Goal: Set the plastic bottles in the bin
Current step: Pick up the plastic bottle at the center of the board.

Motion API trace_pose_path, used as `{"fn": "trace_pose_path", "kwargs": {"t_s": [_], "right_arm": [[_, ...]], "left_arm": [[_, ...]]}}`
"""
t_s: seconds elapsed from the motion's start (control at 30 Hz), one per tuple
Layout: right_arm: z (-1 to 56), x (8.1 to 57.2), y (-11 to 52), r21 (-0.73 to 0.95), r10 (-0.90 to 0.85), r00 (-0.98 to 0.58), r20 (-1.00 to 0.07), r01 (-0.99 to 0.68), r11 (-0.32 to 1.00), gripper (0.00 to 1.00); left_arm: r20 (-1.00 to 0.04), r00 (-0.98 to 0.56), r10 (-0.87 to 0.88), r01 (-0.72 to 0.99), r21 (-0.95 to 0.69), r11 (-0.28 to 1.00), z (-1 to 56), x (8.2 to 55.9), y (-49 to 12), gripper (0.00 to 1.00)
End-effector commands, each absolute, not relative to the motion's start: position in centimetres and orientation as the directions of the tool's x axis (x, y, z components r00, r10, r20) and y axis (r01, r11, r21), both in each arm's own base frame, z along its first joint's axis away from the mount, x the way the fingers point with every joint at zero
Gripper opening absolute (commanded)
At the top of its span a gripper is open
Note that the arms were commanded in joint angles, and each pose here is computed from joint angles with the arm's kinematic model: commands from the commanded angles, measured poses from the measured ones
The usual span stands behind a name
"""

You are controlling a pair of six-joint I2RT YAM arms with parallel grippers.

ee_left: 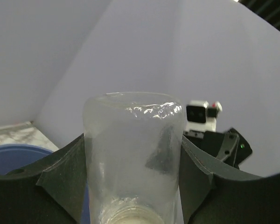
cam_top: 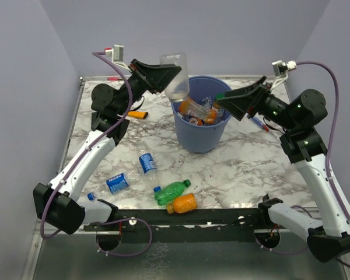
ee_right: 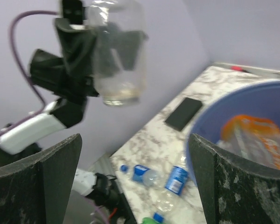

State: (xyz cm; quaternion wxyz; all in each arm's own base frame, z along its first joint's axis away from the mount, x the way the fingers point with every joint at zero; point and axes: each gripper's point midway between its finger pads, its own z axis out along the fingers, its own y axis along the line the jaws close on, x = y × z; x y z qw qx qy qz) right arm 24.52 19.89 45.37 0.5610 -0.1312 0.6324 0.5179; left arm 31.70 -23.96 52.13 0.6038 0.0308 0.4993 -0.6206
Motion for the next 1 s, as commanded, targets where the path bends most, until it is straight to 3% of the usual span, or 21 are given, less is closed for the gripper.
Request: {"fn": "trace_pose_path", "kwargs": {"t_s": [0.0,0.43,0.53,0.63,0.7,0.8,0.9,0.97], "right_arm": [[49.3,21.6,24.6,0.412,0.359,-0.303,-0.883,-0.865,0.285,1.00],[49.0,22.6,31.1,0.402,0.345,-0.302,-0.889,-0.875,0.269,1.00],[49.0,22.5,31.8,0.399,0.362,-0.300,-0.883,-0.885,0.239,0.91],[48.9,22.6,32.1,0.401,0.372,-0.299,-0.879,-0.886,0.235,0.71],[48.7,22.6,31.8,0.398,0.380,-0.290,-0.878,-0.884,0.245,0.61],[48.6,22.6,31.0,0.392,0.397,-0.266,-0.879,-0.876,0.281,0.49],[48.6,22.8,30.0,0.388,0.404,-0.243,-0.882,-0.861,0.329,0.44],[48.6,23.0,29.2,0.386,0.405,-0.225,-0.886,-0.842,0.377,0.44]], "left_arm": [[-0.695,-0.279,-0.662,0.912,-0.407,0.043,55.5,24.1,-27.1,0.28],[-0.678,-0.322,-0.660,0.899,-0.439,0.012,54.5,23.1,-29.3,0.25],[-0.675,-0.331,-0.660,0.891,-0.454,0.017,53.8,23.2,-29.5,0.25],[-0.669,-0.342,-0.659,0.876,-0.480,0.033,52.6,23.7,-29.7,0.26],[-0.668,-0.352,-0.655,0.870,-0.492,0.035,52.0,23.8,-29.7,0.34],[-0.668,-0.351,-0.656,0.867,-0.497,0.043,51.6,23.7,-29.6,0.58],[-0.665,-0.320,-0.675,0.867,-0.492,0.074,51.8,23.7,-28.8,0.97],[-0.651,-0.274,-0.708,0.862,-0.493,0.121,52.1,23.9,-27.8,0.99]]}}
